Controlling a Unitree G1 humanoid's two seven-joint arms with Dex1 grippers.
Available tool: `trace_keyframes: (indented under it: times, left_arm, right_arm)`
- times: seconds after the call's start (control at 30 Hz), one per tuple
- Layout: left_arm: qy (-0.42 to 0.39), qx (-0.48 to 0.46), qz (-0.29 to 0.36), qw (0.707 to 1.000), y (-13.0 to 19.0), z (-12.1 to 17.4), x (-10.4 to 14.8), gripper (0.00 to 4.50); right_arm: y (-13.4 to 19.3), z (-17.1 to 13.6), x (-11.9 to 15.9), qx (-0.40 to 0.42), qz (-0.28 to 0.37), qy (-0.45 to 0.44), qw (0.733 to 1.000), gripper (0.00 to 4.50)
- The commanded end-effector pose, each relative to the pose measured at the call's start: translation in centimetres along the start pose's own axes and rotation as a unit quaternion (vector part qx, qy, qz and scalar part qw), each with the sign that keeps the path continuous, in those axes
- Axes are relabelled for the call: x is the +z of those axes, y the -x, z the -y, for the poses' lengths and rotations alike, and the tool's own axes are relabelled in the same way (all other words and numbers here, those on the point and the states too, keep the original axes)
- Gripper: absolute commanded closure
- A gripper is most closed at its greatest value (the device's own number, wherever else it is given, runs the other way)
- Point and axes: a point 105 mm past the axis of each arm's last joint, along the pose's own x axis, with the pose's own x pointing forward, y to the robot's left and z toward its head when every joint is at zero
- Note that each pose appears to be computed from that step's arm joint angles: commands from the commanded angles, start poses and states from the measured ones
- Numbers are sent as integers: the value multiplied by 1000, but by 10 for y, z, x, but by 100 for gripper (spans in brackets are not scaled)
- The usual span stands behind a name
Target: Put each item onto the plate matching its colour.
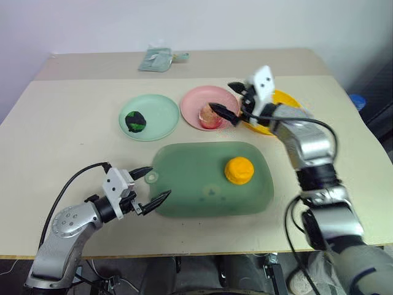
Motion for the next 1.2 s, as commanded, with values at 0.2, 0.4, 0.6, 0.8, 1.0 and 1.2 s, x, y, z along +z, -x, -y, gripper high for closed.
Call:
trace_keyframes:
  times: [0.2, 0.4, 0.6, 0.8, 1.0, 1.2]
  left_arm:
    - [-23, -32, 23, 999, -8, -4, 14, 0]
    - [-25, -39, 27, 999, -13, -5, 17, 0]
    - [-26, -37, 23, 999, -11, -3, 17, 0]
    - [-25, -35, 27, 999, -14, 1, 20, 0]
    - [-27, -28, 34, 999, -18, 3, 25, 0]
    - [-39, 45, 31, 998, -6, -15, 26, 0]
  right_arm:
    - [61, -61, -60, 94, -145, -29, 984, 4]
    - [54, -62, -74, 60, -143, -49, 987, 85]
    - [47, -35, -37, -1, -55, -67, 996, 172]
    - [31, 58, -39, -233, -53, -95, 966, 172]
    - [22, 102, -62, -332, -106, -116, 930, 67]
    - [28, 96, -37, -268, -78, 0, 960, 5]
